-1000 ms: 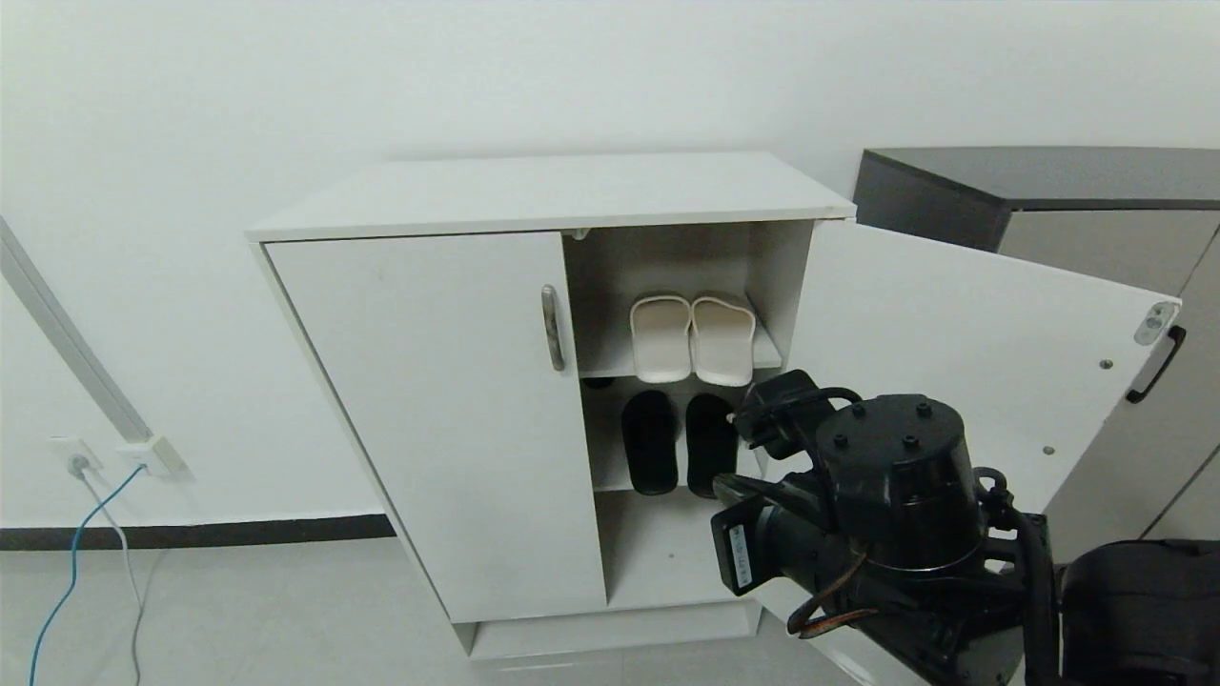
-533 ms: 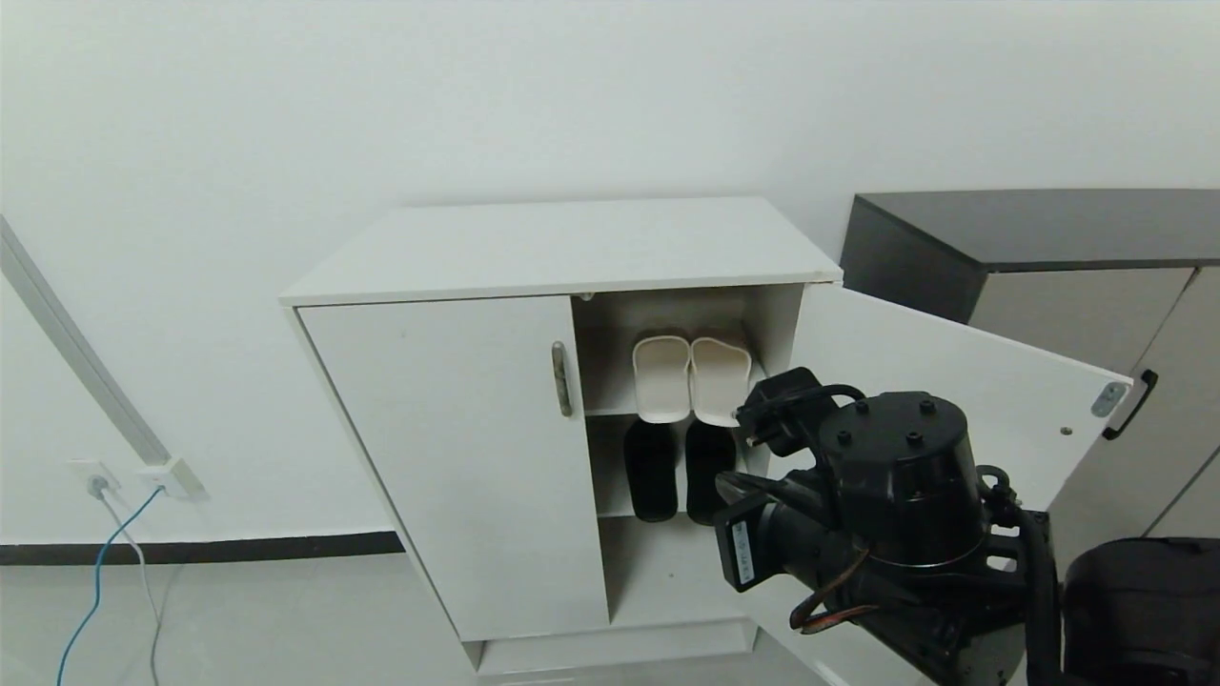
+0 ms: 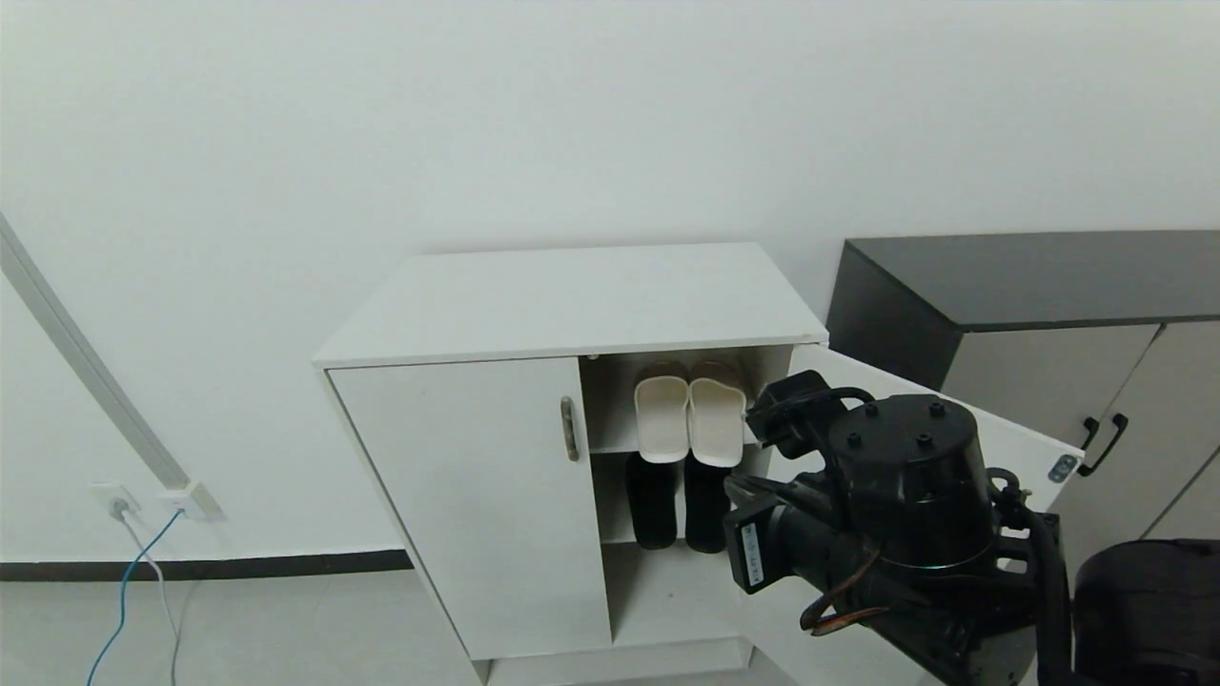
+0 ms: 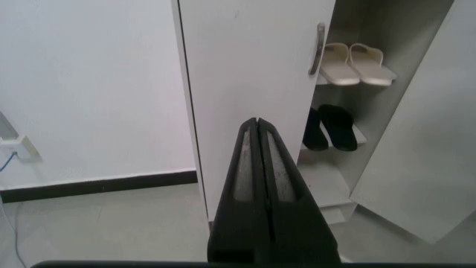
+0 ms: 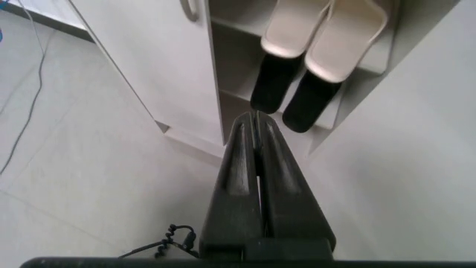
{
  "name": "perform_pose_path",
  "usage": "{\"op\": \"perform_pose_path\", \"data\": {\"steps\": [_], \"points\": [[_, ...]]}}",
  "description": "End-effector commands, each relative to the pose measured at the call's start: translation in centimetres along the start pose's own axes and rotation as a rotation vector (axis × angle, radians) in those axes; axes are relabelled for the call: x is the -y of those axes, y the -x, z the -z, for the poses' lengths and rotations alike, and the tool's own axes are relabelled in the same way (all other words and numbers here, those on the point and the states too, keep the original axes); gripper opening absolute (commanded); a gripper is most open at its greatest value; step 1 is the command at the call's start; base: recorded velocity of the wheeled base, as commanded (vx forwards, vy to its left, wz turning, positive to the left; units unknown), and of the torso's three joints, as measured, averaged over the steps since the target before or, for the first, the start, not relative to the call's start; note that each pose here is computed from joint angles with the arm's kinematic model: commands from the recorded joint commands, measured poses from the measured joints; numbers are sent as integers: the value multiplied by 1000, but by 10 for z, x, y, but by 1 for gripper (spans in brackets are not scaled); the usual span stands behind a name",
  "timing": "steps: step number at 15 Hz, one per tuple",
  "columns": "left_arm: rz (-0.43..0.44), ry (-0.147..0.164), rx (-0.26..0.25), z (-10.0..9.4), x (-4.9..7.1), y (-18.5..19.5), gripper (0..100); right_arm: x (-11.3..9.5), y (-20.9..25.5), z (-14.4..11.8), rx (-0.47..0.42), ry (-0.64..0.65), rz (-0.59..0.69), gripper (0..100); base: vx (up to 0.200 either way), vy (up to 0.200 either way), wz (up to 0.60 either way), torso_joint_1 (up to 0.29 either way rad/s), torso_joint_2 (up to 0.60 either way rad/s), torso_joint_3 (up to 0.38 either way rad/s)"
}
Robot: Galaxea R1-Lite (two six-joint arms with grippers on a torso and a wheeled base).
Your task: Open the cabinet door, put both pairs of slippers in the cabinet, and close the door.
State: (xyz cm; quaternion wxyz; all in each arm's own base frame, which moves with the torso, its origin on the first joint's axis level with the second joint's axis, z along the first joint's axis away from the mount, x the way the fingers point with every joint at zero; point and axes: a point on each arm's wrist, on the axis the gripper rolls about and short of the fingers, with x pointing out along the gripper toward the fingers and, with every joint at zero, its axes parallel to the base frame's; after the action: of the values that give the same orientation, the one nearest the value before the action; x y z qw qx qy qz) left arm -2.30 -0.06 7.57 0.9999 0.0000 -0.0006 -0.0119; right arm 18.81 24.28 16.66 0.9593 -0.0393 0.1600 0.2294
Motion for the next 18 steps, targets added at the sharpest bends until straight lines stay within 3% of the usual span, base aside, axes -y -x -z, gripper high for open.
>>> {"op": "perform_pose_path", "data": {"steps": [1,10,18], "points": [[-1,0,-1,0,0,0,0,1,1,0,2,-1,1,0,0,0,0,217,-530,-330],[-1,-5,-1,0,0,0,0,1,0,0,3,-1,1,0,0,0,0,245,-572,-326],[-1,-3,-3,0,0,0,0,3,0,0,9,8,6,0,0,0,0,183,-393,-213]]}}
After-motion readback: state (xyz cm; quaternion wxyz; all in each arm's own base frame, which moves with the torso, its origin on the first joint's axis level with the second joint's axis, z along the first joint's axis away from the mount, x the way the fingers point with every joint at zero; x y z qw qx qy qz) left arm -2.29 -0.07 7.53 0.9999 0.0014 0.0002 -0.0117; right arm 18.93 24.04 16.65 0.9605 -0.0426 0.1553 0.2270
